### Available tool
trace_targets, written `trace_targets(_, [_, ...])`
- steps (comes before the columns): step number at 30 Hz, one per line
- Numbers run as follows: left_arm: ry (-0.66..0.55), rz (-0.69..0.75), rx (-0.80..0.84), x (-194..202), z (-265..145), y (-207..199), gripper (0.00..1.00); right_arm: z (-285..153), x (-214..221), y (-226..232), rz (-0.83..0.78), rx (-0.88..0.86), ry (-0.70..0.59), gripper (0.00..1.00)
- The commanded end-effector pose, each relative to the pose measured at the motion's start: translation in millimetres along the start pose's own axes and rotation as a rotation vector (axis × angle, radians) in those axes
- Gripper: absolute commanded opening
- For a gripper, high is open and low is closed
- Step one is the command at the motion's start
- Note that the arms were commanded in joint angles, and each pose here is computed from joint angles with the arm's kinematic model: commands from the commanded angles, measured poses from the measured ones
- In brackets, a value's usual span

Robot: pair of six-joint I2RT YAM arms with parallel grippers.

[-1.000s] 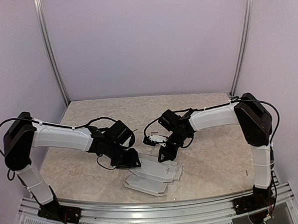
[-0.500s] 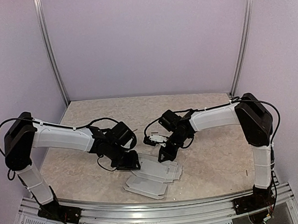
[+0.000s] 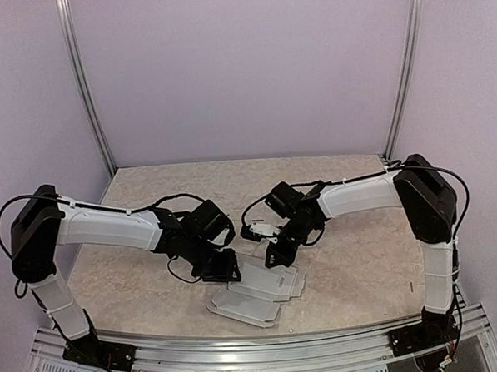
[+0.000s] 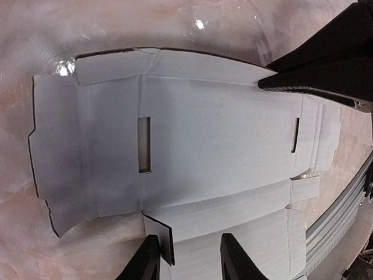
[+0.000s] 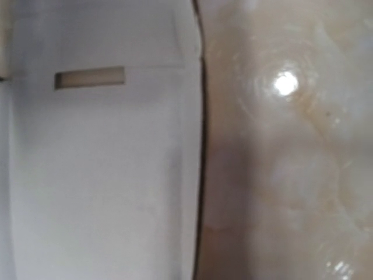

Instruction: Fold the paper box

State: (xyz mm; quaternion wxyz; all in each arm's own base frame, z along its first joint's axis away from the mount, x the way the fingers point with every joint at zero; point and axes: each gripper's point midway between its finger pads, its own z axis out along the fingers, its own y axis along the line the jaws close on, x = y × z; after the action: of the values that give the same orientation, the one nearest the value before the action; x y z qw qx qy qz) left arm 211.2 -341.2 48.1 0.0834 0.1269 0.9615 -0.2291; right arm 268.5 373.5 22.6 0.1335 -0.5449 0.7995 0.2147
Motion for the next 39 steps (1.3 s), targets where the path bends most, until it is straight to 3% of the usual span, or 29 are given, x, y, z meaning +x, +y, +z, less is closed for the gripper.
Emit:
trace_targets(1, [0.029,0.054,0.036,3.0,9.1,-15.4,0.35,-4.0,9.4,-8.9,0.020,0.054,0.023,0.00])
trace_targets(10, [0.072,0.093,0.050,15.2,21.8,-20.8,0.36,-4.3,10.1,-14.6,0.030,0.072,0.023,0.00])
trace_targets(27, [0.131,0.106,0.000,38.9,54.9,8.6,0.36,-9.9,6.8,-13.1,0.018,0.059,0.007,0.02])
trace_targets(34, [0.122,0.138,-0.009,42.4,57.4,13.9,0.35,-30.8,-5.9,-19.9,0.042,0.016,-0.041,0.10])
trace_targets(39, [0.089,0.183,-0.007,37.8,54.5,9.5,0.35,-30.2,-3.3,-23.5,0.038,0.024,-0.037,0.08])
